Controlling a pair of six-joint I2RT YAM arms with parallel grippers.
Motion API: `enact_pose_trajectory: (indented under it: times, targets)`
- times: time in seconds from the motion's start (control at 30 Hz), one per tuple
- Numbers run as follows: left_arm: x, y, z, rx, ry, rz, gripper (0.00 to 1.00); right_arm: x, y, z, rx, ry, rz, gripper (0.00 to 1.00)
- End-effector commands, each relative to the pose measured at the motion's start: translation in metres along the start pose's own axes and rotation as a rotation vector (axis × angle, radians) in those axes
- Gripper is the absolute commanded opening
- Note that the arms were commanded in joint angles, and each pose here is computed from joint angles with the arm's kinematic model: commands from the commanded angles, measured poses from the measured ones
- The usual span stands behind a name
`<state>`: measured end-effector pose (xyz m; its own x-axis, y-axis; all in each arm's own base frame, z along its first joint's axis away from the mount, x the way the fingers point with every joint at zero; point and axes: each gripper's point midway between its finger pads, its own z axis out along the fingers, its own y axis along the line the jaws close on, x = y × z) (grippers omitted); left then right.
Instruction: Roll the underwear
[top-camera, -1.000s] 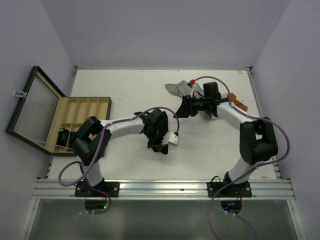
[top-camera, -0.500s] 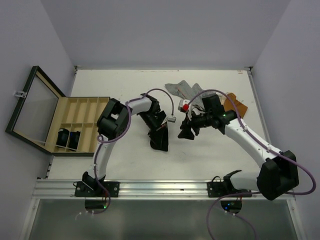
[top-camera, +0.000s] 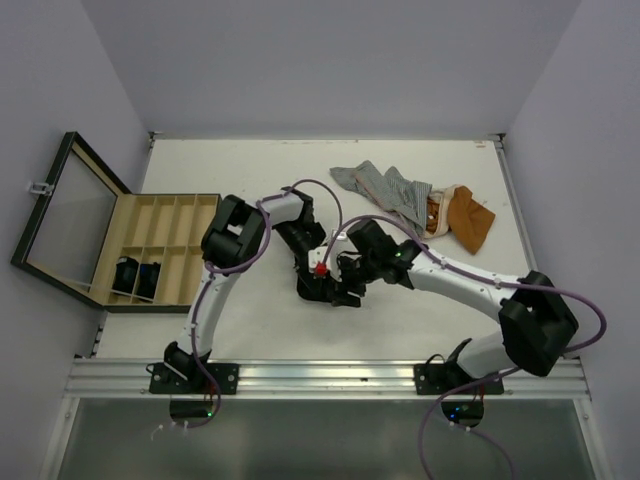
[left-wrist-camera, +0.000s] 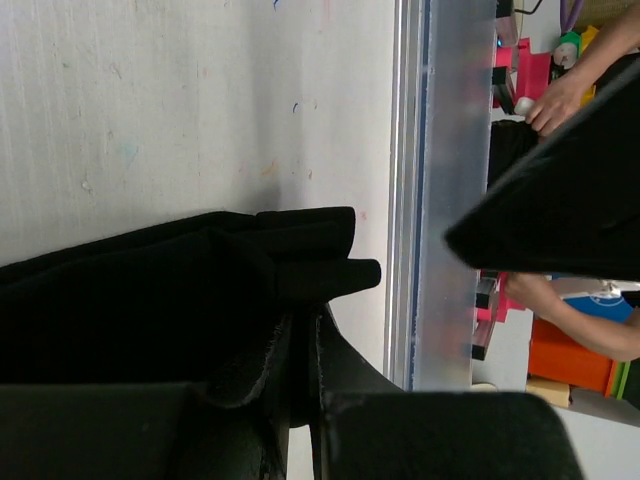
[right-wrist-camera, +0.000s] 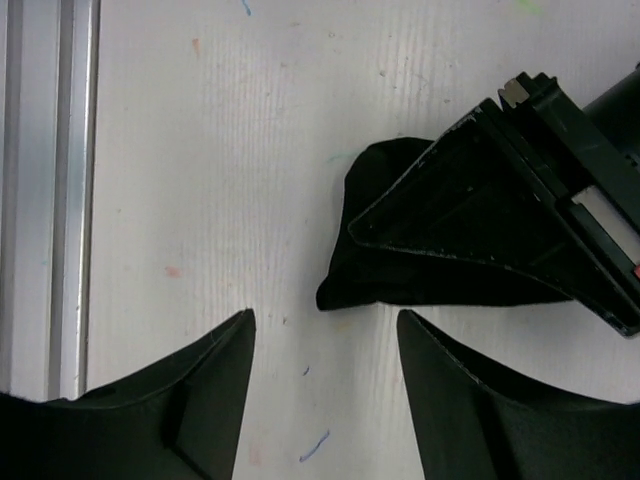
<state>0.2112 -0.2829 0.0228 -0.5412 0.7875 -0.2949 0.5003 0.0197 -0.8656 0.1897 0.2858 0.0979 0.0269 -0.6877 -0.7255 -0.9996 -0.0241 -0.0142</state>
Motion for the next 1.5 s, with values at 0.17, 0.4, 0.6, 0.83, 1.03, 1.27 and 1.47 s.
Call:
enact_pose_trajectory:
  times: [0.17,0.4,0.6,0.83,1.03,1.27,1.47]
  targets:
    - [0.043,0.068,-0.001,-0.141,0.171,0.068,0.10,-0.012,-0.035,0.037,0.137,-0.073,-0.131,0.63]
    - [0.048,0.073,-0.003,-0.135,0.158,0.038,0.11,-0.010,-0.027,0.058,0.093,-0.072,-0.148,0.62]
    - [0.050,0.077,-0.006,-0.134,0.145,0.027,0.11,0.002,-0.019,0.078,0.040,-0.045,-0.127,0.59]
    - [0.054,0.078,-0.006,-0.120,0.130,0.020,0.11,0.004,-0.018,0.087,0.017,-0.041,-0.096,0.42]
    - [0.046,0.072,-0.009,-0.130,0.084,0.038,0.18,0.011,-0.010,0.098,-0.049,-0.024,-0.050,0.02]
    - [0.005,0.045,-0.047,-0.192,-0.111,0.122,0.42,0.024,0.013,0.111,-0.192,0.015,0.100,0.00]
    - [-0.018,0.015,-0.119,-0.267,-0.326,0.212,0.46,0.023,0.013,0.120,-0.301,0.026,0.292,0.00]
